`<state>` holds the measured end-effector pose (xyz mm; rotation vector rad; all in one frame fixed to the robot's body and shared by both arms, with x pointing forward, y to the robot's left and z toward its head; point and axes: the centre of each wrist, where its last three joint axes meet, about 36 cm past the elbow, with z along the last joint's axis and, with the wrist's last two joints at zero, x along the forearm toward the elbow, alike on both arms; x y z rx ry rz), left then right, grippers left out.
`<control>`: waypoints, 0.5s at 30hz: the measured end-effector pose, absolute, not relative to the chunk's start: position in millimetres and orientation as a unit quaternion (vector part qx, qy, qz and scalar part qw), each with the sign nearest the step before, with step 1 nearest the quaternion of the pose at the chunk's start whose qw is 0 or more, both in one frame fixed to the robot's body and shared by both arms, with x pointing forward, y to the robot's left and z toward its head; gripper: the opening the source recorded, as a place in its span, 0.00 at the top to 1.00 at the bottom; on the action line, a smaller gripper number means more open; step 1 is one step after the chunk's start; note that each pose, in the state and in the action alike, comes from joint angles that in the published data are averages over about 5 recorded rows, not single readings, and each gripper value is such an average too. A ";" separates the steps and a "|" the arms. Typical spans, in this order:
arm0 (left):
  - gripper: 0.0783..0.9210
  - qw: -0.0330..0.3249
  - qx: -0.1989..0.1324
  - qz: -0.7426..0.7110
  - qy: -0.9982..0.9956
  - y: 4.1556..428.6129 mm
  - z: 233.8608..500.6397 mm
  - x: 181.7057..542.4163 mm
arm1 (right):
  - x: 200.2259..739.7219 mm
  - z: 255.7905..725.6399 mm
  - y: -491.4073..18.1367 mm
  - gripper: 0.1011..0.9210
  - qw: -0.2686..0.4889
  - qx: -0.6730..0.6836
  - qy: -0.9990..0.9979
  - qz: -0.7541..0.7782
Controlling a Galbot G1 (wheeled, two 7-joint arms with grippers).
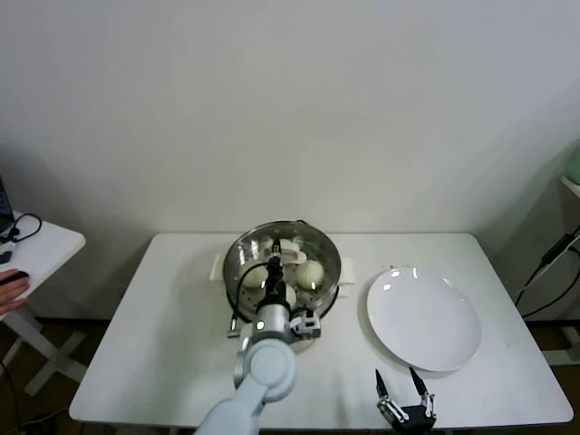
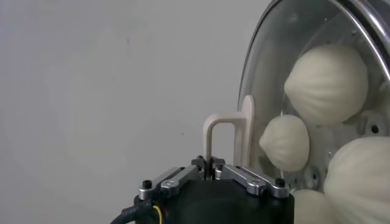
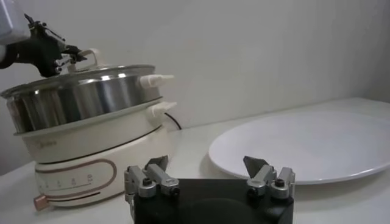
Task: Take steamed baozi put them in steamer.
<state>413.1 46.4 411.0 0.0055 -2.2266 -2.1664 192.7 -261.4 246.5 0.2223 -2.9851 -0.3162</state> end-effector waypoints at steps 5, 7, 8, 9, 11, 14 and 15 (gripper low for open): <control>0.92 0.016 0.003 -0.695 -0.719 47.5 410.4 411.8 | 192.6 246.6 -261.0 0.12 0.065 0.074 -0.989 -0.106; 0.88 0.014 0.004 -0.695 -0.719 48.4 410.8 411.2 | 192.6 246.7 -260.9 0.12 0.065 0.073 -0.989 -0.106; 0.85 0.014 0.004 -0.695 -0.719 49.1 411.1 410.8 | 192.6 246.8 -260.9 0.12 0.065 0.074 -0.989 -0.106; 0.82 0.013 0.004 -0.694 -0.719 49.9 411.2 410.5 | 192.6 246.9 -260.9 0.12 0.065 0.074 -0.989 -0.106; 0.75 0.013 0.004 -0.694 -0.720 51.8 411.4 409.8 | 192.6 247.2 -260.9 0.12 0.064 0.074 -0.990 -0.106; 0.64 0.013 0.002 -0.694 -0.720 55.0 411.5 408.0 | 192.3 247.3 -260.9 0.12 0.064 0.074 -0.989 -0.106; 0.61 0.013 0.002 -0.693 -0.721 56.0 411.6 407.3 | 192.0 247.2 -260.9 0.12 0.064 0.074 -0.989 -0.107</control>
